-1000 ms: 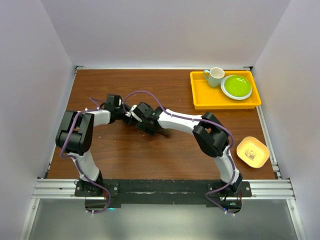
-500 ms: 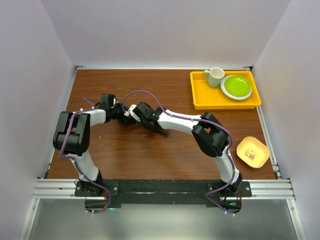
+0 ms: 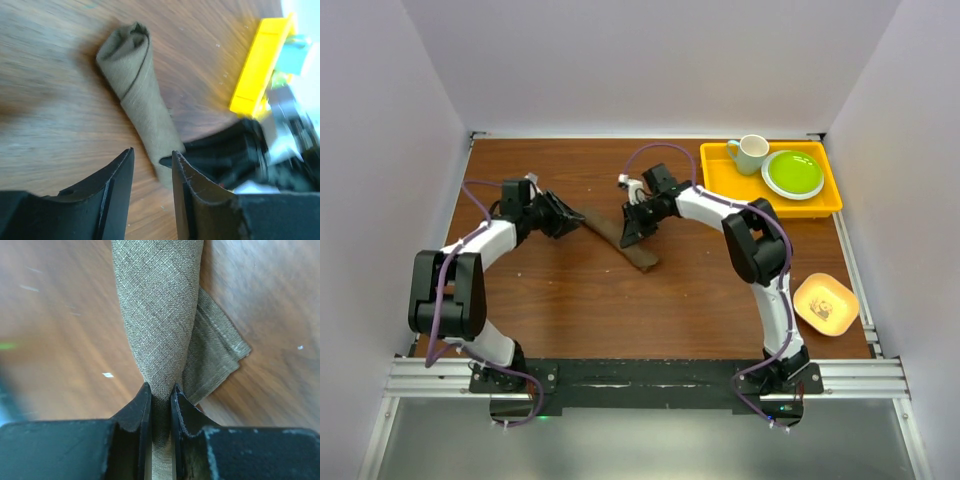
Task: Fold the napkin, place the utensils inside, and roll it up
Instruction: Roll the napkin with the utensil
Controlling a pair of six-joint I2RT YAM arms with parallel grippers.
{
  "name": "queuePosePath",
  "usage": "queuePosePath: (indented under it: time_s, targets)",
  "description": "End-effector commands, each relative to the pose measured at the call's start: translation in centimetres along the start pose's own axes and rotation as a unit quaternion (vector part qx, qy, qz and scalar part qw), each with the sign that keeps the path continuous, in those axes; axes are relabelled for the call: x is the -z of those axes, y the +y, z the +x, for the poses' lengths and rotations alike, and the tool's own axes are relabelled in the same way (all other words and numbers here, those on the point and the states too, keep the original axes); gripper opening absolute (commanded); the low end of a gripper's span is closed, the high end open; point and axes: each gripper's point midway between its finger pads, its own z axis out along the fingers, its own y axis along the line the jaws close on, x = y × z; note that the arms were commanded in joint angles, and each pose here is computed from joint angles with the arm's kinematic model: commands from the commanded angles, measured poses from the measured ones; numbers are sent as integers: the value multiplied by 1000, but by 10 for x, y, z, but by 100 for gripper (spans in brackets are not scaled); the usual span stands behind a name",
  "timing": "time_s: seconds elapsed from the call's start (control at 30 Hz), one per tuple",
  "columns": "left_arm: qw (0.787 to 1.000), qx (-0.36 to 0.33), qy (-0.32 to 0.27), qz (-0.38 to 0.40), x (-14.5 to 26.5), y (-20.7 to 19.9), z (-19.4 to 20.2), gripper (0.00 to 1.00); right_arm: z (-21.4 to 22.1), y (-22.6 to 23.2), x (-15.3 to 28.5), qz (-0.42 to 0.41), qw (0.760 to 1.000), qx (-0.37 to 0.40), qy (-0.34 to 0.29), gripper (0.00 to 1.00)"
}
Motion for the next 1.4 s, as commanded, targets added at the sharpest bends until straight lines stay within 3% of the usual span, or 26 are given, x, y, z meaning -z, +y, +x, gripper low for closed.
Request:
queuePosePath:
  time_s: [0.0, 0.2, 0.37, 0.53, 0.67, 0.87, 1.07, 1.2, 1.37]
  targets:
    - [997, -31, 16, 75, 1, -41, 20, 40, 42, 29, -10, -211, 949, -222, 69, 7]
    - [990, -20, 46, 134, -28, -71, 46, 37, 52, 6, -15, -202, 946, -247, 63, 9]
    - [991, -10, 62, 120, -58, -57, 45, 34, 60, -8, -16, -186, 946, -258, 68, 12]
    - [994, -5, 71, 84, -75, -33, 46, 33, 52, -12, -10, -172, 953, -245, 54, 23]
    - [995, -8, 72, 74, -79, -26, 45, 32, 45, -18, -1, -128, 965, -224, 49, 43]
    - [995, -10, 78, 67, -84, -24, 44, 32, 22, -14, 29, -80, 983, -162, 24, 56]
    - [995, -3, 89, 55, -86, -18, 47, 32, 14, -25, 60, 51, 996, -77, 11, 67]
    - [994, -2, 92, 51, -86, -16, 48, 31, 8, -29, 74, 141, 990, 7, 7, 70]
    - [994, 0, 98, 45, -87, -13, 50, 31, -3, -8, 77, 221, 967, 130, 8, 73]
